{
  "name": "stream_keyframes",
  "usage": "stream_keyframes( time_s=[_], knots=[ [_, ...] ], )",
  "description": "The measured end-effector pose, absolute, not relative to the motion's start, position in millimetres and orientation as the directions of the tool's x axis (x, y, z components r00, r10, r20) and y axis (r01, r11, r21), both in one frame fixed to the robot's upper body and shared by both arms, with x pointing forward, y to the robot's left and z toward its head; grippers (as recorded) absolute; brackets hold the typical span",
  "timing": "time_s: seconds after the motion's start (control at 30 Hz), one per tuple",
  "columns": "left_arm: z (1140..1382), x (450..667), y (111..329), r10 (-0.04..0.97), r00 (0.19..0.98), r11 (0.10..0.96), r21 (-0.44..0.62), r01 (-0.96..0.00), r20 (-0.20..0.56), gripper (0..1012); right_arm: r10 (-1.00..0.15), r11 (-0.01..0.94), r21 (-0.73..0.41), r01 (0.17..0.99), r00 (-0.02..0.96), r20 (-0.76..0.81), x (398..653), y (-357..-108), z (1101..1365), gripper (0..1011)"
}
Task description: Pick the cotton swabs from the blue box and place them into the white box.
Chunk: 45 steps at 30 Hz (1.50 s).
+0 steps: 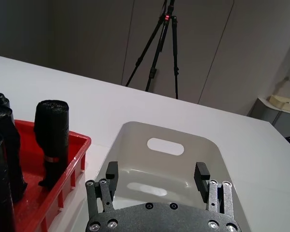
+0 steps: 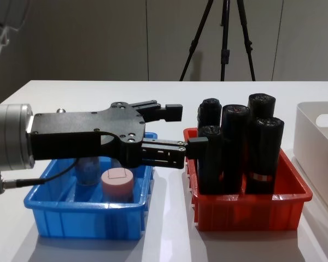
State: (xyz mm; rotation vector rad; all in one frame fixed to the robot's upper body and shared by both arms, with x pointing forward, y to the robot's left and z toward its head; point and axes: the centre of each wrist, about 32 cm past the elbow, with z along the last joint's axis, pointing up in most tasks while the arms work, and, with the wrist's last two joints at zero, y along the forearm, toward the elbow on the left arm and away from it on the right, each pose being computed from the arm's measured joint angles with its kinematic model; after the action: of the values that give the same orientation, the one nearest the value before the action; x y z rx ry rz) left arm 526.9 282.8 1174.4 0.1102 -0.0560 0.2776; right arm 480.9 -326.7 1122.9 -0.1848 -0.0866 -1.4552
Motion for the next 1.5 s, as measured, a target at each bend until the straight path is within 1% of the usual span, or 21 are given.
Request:
stream_keyframes(
  time_s=[0.23, 0.9, 1.07, 1.5],
  knots=[
    [1174.4, 526.9, 282.8, 0.27, 0.96, 0.956, 0.101, -0.276, 0.07, 1001, -0.973, 0.119, -0.046, 0.992, 0.126, 0.195, 476.7, -324.4, 1123.7, 1001],
    [1174.0, 526.6, 282.8, 0.278, 0.958, 0.953, 0.102, -0.284, 0.072, 1001, -0.973, 0.121, -0.05, 0.991, 0.128, 0.193, 478.3, -324.6, 1124.3, 1001],
    [1172.5, 525.3, 283.7, 0.309, 0.948, 0.943, 0.108, -0.316, 0.078, 1001, -0.969, 0.134, -0.046, 0.99, 0.141, 0.205, 480.7, -322.7, 1126.6, 1001],
    [1166.4, 519.1, 288.4, 0.461, 0.879, 0.871, 0.13, -0.474, 0.119, 1001, -0.94, 0.203, -0.033, 0.979, 0.204, 0.273, 489.7, -313.9, 1137.3, 1001]
  ],
)
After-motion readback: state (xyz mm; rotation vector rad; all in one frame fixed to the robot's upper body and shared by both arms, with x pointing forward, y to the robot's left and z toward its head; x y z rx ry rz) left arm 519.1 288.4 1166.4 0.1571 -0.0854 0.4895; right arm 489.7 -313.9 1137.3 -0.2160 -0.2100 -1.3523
